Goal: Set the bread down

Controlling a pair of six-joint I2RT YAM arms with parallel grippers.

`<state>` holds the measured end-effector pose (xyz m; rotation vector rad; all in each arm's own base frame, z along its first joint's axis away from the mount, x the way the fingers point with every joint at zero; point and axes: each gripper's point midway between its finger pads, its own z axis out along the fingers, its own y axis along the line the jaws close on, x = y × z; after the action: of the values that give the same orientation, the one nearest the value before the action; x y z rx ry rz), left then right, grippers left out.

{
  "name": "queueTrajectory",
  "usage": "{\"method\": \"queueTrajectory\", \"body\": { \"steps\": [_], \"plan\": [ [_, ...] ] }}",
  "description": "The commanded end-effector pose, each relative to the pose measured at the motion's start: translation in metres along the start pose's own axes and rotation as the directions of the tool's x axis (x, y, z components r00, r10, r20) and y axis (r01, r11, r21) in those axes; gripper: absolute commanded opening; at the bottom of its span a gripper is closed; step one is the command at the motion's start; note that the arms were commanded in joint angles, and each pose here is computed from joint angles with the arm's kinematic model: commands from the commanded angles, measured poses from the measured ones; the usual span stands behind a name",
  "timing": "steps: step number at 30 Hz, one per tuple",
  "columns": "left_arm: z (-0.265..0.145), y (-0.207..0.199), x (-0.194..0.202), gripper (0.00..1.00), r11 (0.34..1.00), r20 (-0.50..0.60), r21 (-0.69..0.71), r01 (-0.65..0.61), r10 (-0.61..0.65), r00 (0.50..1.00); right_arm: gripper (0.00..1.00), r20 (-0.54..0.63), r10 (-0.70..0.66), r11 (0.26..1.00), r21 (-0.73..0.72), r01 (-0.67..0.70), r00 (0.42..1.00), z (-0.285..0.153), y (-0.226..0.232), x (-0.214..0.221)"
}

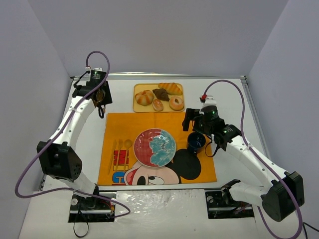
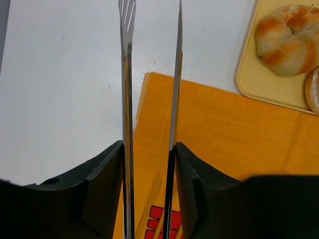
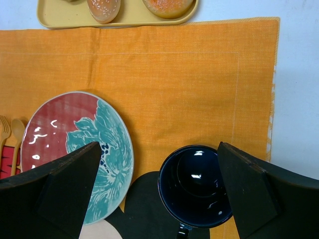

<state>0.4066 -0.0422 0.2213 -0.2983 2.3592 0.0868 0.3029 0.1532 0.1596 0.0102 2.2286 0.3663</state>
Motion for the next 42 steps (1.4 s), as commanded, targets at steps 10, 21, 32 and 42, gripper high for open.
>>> {"method": "queueTrajectory", "body": {
  "steps": [10,21,32,42],
  "plan": [
    [-0.052,-0.016,-0.008,0.44,0.997,0.087,0.065,-0.028,0.022,0.996,0.99,0.130,0.030,0.999,0.035,-0.035,0.991,-0.009,0.000,-0.042],
    [-0.060,-0.078,0.009,0.44,0.977,0.075,0.180,-0.115,0.103,0.992,1.00,0.189,0.064,0.980,0.173,-0.097,0.980,-0.020,-0.024,-0.060],
    [-0.035,-0.119,0.008,0.45,0.957,0.054,0.246,-0.152,0.143,0.988,1.00,0.233,0.082,0.968,0.214,-0.134,0.969,-0.041,-0.044,-0.070],
    [-0.020,-0.145,0.000,0.49,0.943,0.051,0.277,-0.186,0.179,0.982,1.00,0.228,0.087,0.964,0.227,-0.140,0.970,-0.048,-0.052,-0.067]
  ]
}}
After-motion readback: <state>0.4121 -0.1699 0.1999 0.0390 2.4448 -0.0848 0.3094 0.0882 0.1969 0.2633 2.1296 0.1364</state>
